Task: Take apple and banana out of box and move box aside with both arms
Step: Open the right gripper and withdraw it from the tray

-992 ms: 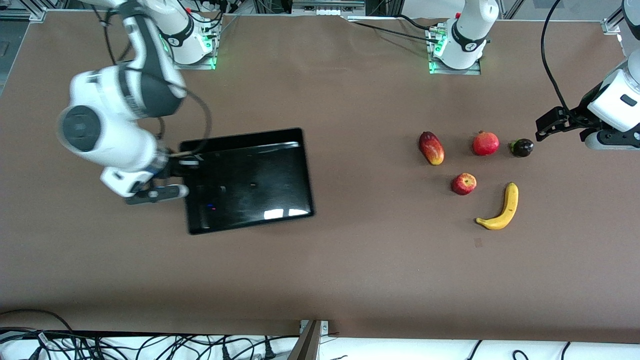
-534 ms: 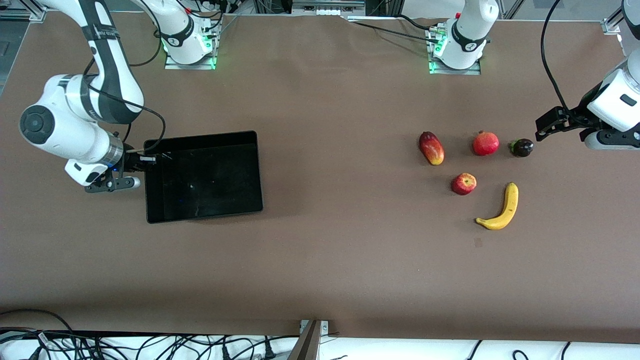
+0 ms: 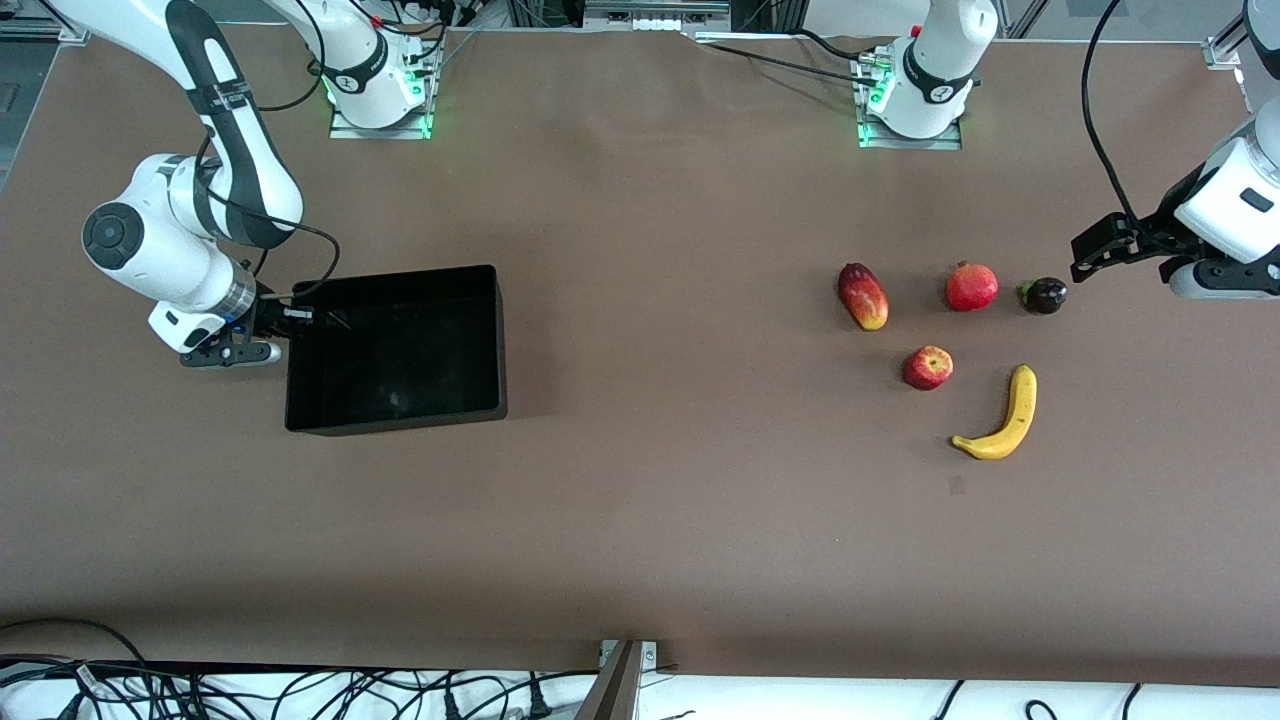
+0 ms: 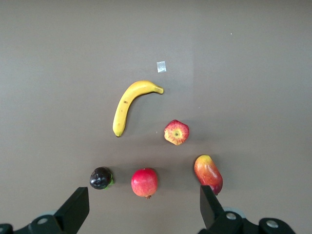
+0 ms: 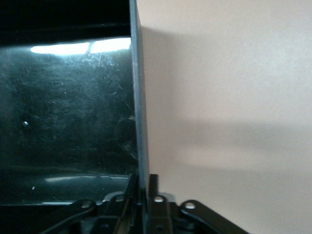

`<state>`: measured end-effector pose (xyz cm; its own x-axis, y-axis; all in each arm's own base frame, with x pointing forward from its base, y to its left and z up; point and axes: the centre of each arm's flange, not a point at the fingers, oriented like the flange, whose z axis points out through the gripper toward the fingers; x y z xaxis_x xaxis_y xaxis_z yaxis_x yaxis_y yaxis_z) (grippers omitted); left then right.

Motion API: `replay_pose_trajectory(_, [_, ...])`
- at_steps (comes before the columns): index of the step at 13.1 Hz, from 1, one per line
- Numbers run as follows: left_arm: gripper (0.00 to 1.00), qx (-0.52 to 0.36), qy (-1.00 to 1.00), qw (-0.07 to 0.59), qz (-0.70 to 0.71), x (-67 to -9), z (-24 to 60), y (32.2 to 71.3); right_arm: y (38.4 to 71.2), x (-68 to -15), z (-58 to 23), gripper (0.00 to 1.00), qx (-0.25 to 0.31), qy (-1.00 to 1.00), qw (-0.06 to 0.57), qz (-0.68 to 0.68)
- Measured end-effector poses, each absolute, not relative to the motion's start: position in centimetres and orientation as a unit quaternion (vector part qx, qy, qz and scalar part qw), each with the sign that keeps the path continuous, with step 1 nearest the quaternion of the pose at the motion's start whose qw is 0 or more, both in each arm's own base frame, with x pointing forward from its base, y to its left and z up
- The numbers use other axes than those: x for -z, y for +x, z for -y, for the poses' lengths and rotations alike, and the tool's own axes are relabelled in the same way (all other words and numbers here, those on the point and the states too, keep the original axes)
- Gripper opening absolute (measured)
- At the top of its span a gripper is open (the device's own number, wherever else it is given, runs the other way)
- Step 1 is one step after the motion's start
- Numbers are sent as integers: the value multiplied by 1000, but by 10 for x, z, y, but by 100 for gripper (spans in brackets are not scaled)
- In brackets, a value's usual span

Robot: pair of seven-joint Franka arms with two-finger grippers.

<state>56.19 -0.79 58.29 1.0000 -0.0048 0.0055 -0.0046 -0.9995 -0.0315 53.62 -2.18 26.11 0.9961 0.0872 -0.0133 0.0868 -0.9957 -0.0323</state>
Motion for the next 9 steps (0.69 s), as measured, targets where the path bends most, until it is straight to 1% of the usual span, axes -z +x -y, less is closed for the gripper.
replay_pose_trajectory(2, [100, 3, -1000, 16, -2, -583, 8, 562, 546, -290, 19, 40, 16, -999, 18, 46])
replay_pose_trajectory(3, [100, 3, -1000, 16, -2, -583, 8, 562, 551, -312, 18, 52, 20, -998, 22, 49])
replay_pose_trajectory(4, [100, 3, -1000, 16, -2, -583, 8, 562, 557, -340, 16, 61, 15, -998, 27, 51])
replay_pose_trajectory(7, [100, 3, -1000, 16, -2, -583, 8, 562, 579, -442, 12, 93, 0, -997, 40, 64])
replay_pose_trajectory(8, [100, 3, -1000, 16, -2, -583, 8, 562, 583, -473, 11, 100, -1, -997, 40, 69])
replay_pose_trajectory(9, [100, 3, -1000, 16, -2, -583, 8, 562, 585, -499, 10, 100, -3, -997, 40, 72])
